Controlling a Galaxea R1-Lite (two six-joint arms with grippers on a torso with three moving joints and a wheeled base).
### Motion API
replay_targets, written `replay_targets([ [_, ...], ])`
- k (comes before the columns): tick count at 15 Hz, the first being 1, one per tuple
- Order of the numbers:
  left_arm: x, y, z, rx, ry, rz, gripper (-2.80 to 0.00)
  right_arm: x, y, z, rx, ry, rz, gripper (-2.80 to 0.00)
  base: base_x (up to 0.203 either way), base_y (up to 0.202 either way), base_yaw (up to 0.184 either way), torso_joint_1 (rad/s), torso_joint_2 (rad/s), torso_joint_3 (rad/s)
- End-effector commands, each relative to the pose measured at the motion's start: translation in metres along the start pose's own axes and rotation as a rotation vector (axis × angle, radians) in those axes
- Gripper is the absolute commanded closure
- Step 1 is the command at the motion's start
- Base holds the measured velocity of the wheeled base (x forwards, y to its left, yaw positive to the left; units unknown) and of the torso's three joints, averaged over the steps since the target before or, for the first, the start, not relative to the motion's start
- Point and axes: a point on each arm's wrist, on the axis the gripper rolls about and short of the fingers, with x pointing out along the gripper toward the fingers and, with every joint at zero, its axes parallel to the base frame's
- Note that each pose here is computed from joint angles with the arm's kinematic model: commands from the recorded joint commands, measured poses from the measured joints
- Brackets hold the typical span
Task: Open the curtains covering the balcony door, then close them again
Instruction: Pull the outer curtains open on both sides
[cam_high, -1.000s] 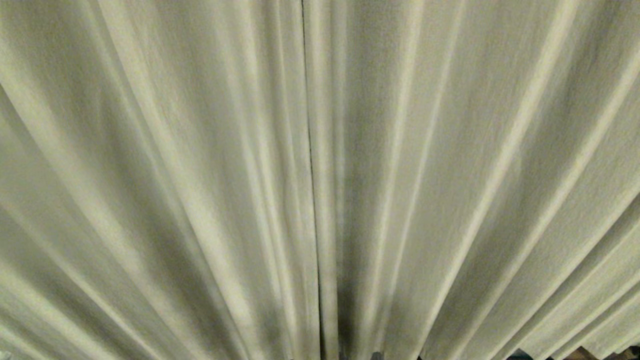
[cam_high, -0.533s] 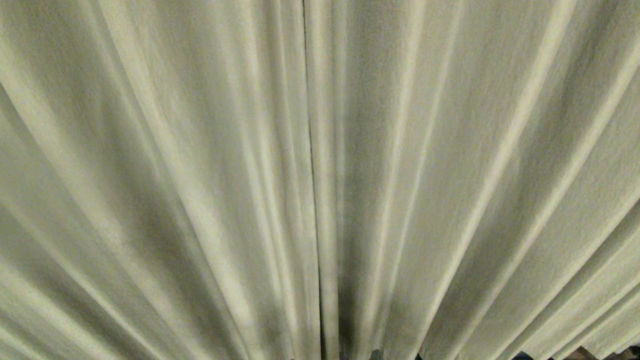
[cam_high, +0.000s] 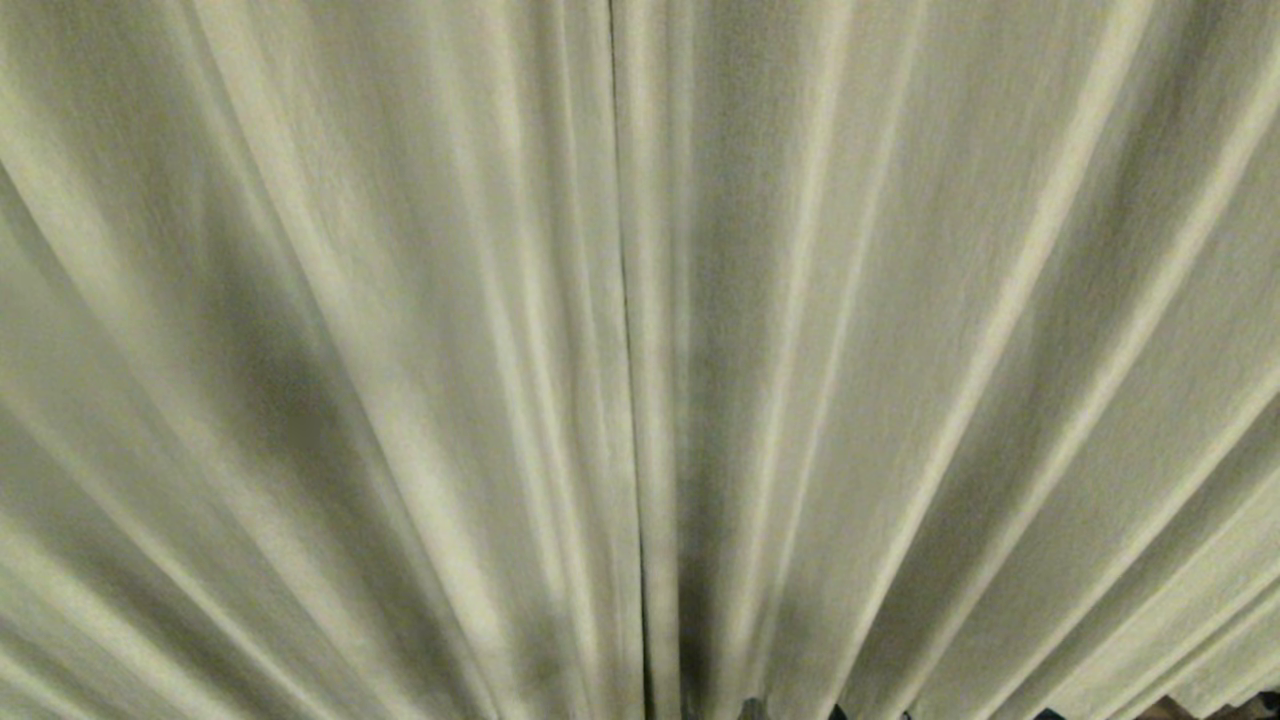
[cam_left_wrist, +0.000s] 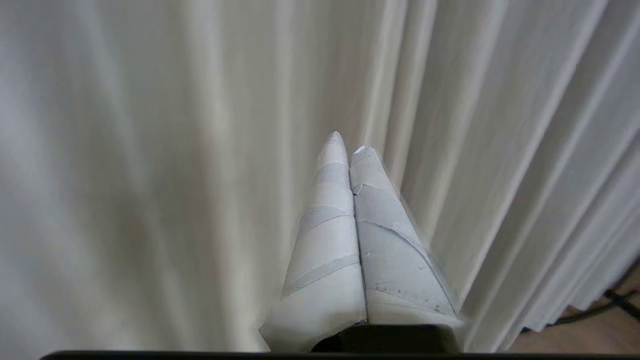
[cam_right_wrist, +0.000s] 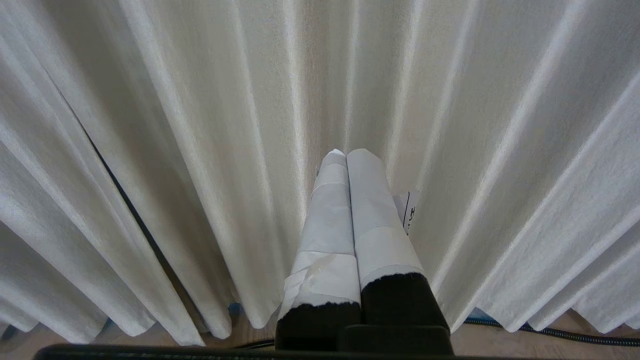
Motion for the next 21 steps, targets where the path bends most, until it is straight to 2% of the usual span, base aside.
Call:
replay_targets([
  [1,0.03,0.009,0.004,-0.029,0.059,-0.035,-2.8,0.0,0.0,0.0,-0.001,0.0,0.001,0.0,0.0,0.0,0.0,0.0,0.0,0.0],
  [10,0.122,0.004,0.048,-0.05,0.03,-0.256,-2.8,0.0,0.0,0.0,-0.001,0.0,0.001,0.0,0.0,0.0,0.0,0.0,0.0,0.0],
  [17,0.195,-0.004,0.082,-0.044,-0.035,-0.318,-2.8,0.0,0.0,0.0,-0.001,0.0,0.001,0.0,0.0,0.0,0.0,0.0,0.0,0.0],
  [21,0.24,-0.005,0.087,-0.04,-0.054,-0.324,-2.8,0.0,0.0,0.0,-0.001,0.0,0.001,0.0,0.0,0.0,0.0,0.0,0.0,0.0],
])
